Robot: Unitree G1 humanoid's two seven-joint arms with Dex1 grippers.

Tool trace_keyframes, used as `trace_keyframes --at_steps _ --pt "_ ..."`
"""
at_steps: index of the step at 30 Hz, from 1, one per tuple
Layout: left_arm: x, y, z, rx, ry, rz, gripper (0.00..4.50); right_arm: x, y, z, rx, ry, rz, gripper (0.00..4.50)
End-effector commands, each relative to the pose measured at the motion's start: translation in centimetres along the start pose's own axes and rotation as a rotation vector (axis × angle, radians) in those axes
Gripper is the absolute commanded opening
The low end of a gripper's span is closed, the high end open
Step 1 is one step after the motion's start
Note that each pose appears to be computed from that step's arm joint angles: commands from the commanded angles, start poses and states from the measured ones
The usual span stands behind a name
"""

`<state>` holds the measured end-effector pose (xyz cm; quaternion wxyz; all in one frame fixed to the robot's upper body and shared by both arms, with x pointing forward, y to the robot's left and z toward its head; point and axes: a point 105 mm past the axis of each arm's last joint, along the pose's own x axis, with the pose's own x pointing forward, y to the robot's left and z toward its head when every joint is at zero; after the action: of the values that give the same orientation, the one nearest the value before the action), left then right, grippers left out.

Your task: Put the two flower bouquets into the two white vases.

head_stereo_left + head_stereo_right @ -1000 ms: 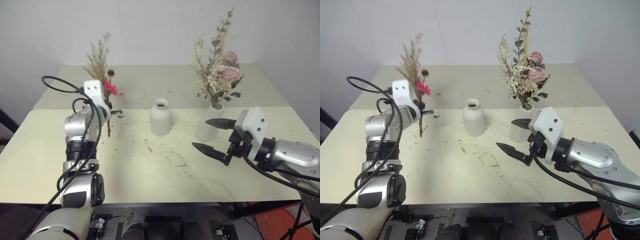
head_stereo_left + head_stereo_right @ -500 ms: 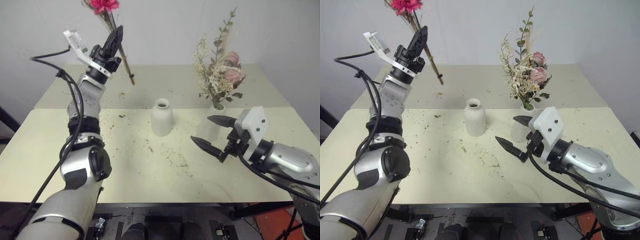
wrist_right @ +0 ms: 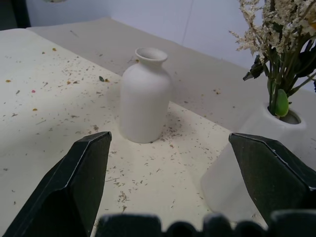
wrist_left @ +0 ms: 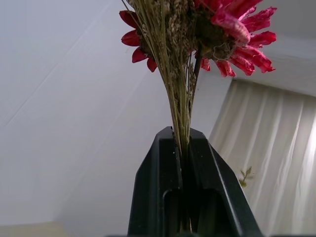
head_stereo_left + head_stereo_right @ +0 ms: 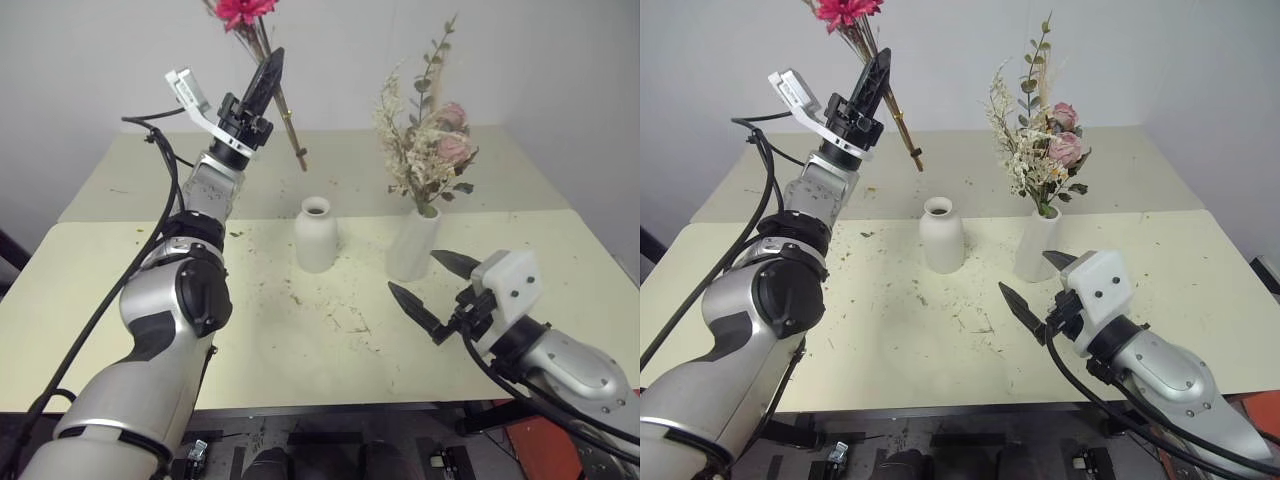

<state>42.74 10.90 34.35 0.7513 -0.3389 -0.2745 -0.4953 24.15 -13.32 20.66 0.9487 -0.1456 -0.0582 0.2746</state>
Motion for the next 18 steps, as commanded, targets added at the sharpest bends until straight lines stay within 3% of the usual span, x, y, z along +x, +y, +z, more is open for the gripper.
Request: trace_keyframes --at_steps 1,18 --pt "1.2 -0.7 -0.6 0.091 0.076 -0.024 0.19 -0.7 0.2 0.9 -0.031 -0.036 -0.044 4.5" --pt "-0.1 0.9 -4.5 0.181 0.202 0.089 0.19 -1.5 -0.1 0.4 -0.041 -0.017 -0.093 4.5"
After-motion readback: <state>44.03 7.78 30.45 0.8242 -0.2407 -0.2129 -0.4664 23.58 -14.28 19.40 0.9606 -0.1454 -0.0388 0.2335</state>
